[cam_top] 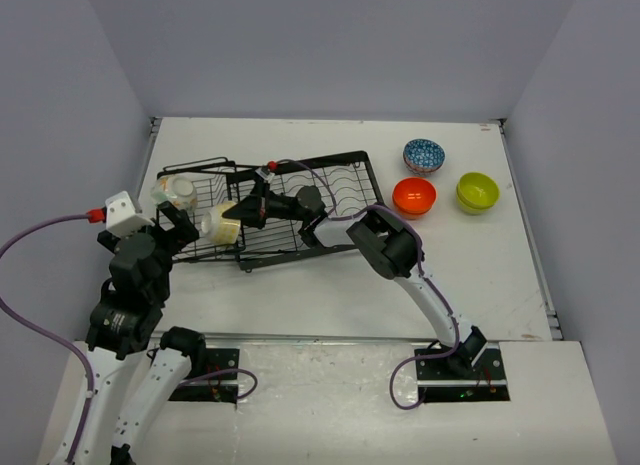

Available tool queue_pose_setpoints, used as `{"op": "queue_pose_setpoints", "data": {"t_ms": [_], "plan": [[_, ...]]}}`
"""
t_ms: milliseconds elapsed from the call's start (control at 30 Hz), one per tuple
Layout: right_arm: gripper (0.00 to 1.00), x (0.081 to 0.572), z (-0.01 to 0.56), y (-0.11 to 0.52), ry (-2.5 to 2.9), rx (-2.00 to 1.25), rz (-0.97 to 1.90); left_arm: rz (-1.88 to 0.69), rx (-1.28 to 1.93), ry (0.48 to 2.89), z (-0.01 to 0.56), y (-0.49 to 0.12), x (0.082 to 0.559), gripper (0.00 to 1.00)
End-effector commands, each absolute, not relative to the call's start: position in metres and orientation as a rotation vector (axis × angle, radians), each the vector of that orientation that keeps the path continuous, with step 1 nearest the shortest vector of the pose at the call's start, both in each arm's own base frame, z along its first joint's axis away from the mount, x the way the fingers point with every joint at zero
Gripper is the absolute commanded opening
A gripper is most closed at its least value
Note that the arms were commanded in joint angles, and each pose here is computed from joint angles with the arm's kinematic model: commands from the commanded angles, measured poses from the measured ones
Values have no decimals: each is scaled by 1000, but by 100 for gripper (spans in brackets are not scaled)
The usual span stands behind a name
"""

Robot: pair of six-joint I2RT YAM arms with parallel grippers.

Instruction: Unload the bowls from the dish rack

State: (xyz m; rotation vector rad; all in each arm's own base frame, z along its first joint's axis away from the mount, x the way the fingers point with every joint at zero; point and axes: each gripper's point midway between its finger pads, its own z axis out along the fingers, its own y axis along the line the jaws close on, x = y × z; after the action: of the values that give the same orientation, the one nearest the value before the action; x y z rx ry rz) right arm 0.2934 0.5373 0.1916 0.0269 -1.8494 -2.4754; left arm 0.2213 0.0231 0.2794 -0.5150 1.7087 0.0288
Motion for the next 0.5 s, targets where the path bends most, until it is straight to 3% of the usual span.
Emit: {"op": "queue_pose_setpoints", "data": {"t_ms": [0,467], "plan": [[0,281,232,535,-1682,109,-2614,24,-523,1659,290,26,222,100],[0,266,297,532,-1528,233,-2699,25,-531,1646,292,28,219,100]]}}
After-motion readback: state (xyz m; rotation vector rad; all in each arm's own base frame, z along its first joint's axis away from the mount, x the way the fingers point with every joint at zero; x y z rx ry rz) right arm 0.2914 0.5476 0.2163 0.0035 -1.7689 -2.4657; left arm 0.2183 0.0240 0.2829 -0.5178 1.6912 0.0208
